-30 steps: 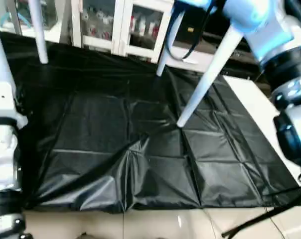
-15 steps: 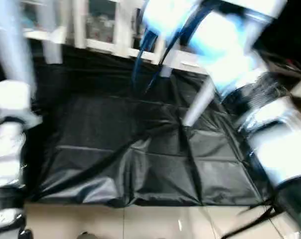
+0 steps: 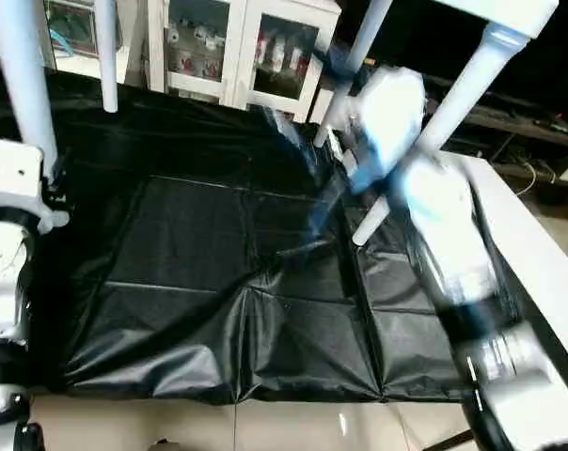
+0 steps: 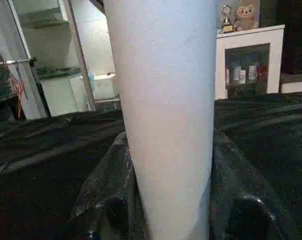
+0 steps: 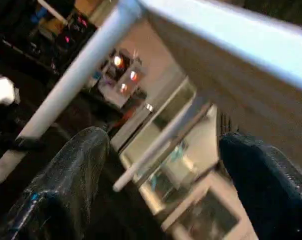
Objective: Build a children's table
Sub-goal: Flip table
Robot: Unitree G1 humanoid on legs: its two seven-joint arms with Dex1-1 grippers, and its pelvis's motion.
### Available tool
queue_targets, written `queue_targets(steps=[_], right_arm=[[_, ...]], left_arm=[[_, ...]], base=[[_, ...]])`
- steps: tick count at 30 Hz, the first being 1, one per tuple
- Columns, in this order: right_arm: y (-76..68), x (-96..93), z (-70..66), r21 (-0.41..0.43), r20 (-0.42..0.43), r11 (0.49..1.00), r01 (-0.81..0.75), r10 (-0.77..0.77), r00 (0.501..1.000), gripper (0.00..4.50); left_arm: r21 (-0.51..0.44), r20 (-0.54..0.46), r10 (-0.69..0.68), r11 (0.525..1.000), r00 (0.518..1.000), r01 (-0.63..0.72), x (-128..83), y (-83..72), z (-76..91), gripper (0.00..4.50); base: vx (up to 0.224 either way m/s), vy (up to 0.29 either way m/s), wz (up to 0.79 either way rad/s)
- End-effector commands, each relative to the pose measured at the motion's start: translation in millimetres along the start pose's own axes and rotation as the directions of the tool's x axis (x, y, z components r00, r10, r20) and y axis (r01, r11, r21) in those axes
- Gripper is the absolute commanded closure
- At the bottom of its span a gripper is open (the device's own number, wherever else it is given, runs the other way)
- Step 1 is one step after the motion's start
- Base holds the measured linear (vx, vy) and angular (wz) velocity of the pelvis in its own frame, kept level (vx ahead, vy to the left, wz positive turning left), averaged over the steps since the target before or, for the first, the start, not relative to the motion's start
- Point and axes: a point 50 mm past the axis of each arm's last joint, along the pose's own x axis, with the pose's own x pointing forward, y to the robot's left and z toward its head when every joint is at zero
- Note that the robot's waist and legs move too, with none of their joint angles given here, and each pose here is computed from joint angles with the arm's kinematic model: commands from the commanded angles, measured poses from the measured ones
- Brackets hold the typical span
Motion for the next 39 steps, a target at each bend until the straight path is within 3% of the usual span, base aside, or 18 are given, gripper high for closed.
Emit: queue_targets(steps=[1, 2, 4, 6, 11, 13, 15, 16, 18, 22, 26, 29, 31, 33, 35, 36, 39], right_arm=[[0.5, -8.7, -0.6, 0.032, -0.031, 0.998, 0.058, -0.057, 0.998, 0.56], [3.5, -13.1, -3.8, 0.049, -0.054, 0.995, 0.085, -0.082, 0.995, 0.56], [9.6, -20.5, -9.3, 0.062, -0.099, 0.991, 0.119, -0.112, 0.989, 0.56], [12.4, -24.1, -12.1, 0.071, -0.12, 0.988, 0.138, -0.129, 0.984, 0.56], [25.9, -43.4, -27.7, 0.223, -0.224, 0.935, 0.278, -0.228, 0.948, 0.56], [27.4, -48.5, -32.0, 0.245, -0.248, 0.919, 0.308, -0.248, 0.937, 0.56], [30.0, -65.4, -45.7, 0.267, -0.342, 0.879, 0.395, -0.297, 0.892, 0.56], [30.0, -65.4, -45.7, 0.267, -0.342, 0.879, 0.395, -0.297, 0.892, 0.56], [32.9, -84.2, -58.1, 0.233, -0.44, 0.862, 0.45, -0.319, 0.839, 0.56], [37.1, -99.0, -62.9, 0.199, -0.511, 0.856, 0.477, -0.325, 0.796, 0.56], [45.0, -110.2, -64.9, 0.227, -0.578, 0.835, 0.501, -0.299, 0.759, 0.56], [48.3, -124.8, -70.3, 0.199, -0.671, 0.799, 0.567, -0.311, 0.673, 0.56], [48.6, -129.1, -71.5, 0.178, -0.689, 0.794, 0.581, -0.321, 0.649, 0.56], [46.8, -135.0, -72.5, 0.148, -0.708, 0.775, 0.614, -0.35, 0.613, 0.56], [41.9, -137.3, -71.2, 0.098, -0.715, 0.763, 0.639, -0.392, 0.579, 0.56], [38.1, -136.7, -68.8, 0.071, -0.7, 0.752, 0.655, -0.43, 0.57, 0.56], [34.3, -136.4, -65.9, 0.029, -0.679, 0.732, 0.681, -0.486, 0.55, 0.56]], left_arm=[[0.082, 0.017, -0.055, 0.995, 0.998, 0.053, -2, -5.2, 2.9, 2.94], [0.071, 0.016, -0.043, 0.997, 0.999, 0.042, -4, -4.4, 1.5, 2.94], [0.033, 0.012, -0.046, 0.998, 0.999, 0.045, -8, -4.2, -2.0, 2.38], [0.006, 0.017, -0.038, 0.999, 0.999, 0.038, -10, -3.3, -3.5, 2.24], [-0.073, 0.057, -0.005, 0.997, 0.998, 0.009, -19, 4.8, -5.3, 1.88], [-0.101, 0.079, 0.003, 0.995, 0.997, 0.005, -20, 6.4, -3.9, 1.68], [-0.23, 0.182, 0.039, 0.973, 0.983, 0.004, -26, 10.3, 3.6, 1.52], [-0.23, 0.182, 0.039, 0.973, 0.983, 0.004, -26, 10.3, 3.6, 1.52], [-0.363, 0.296, 0.129, 0.932, 0.946, -0.014, -39, 17.6, 11.0, 1.28], [-0.423, 0.352, 0.196, 0.906, 0.915, -0.032, -63, 19.2, 11.4, 1.28], [-0.517, 0.256, 0.158, 0.856, 0.954, -0.003, -93, -8.9, -2.1, 1.28], [-0.512, 0.17, -0.095, 0.842, 0.981, 0.171, -109, -61.8, -6.2, 1.28], [-0.523, 0.125, -0.165, 0.827, 0.978, 0.207, -111, -81.1, -6.3, 1.28], [-0.492, 0.059, -0.203, 0.846, 0.977, 0.206, -112, -106.2, -3.5, 1.28], [-0.451, 0.059, -0.18, 0.873, 0.982, 0.187, -102, -117.1, 8.6, 1.28], [-0.417, 0.08, -0.151, 0.893, 0.985, 0.17, -94, -118.1, 17.3, 1.28], [-0.418, 0.096, -0.115, 0.897, 0.989, 0.145, -83, -114.9, 21.9, 1.28]], base=[[0.0, 0.0, 0.0], [0.0, 0.0, 0.0], [0.0, 0.0, 0.0], [0.0, 0.0, 0.0], [0.0, 0.0, 0.0], [0.0, 0.0, 0.0], [0.0, 0.0, 0.0], [0.0, 0.0, 0.0], [0.0, 0.0, 0.0], [0.0, 0.0, 0.0], [0.0, 0.0, 0.0], [0.0, 0.0, 0.0], [0.0, 0.0, 0.0], [0.0, 0.0, 0.0], [0.0, 0.0, 0.0], [0.0, 0.0, 0.0], [-0.042, -0.011, -0.02]])
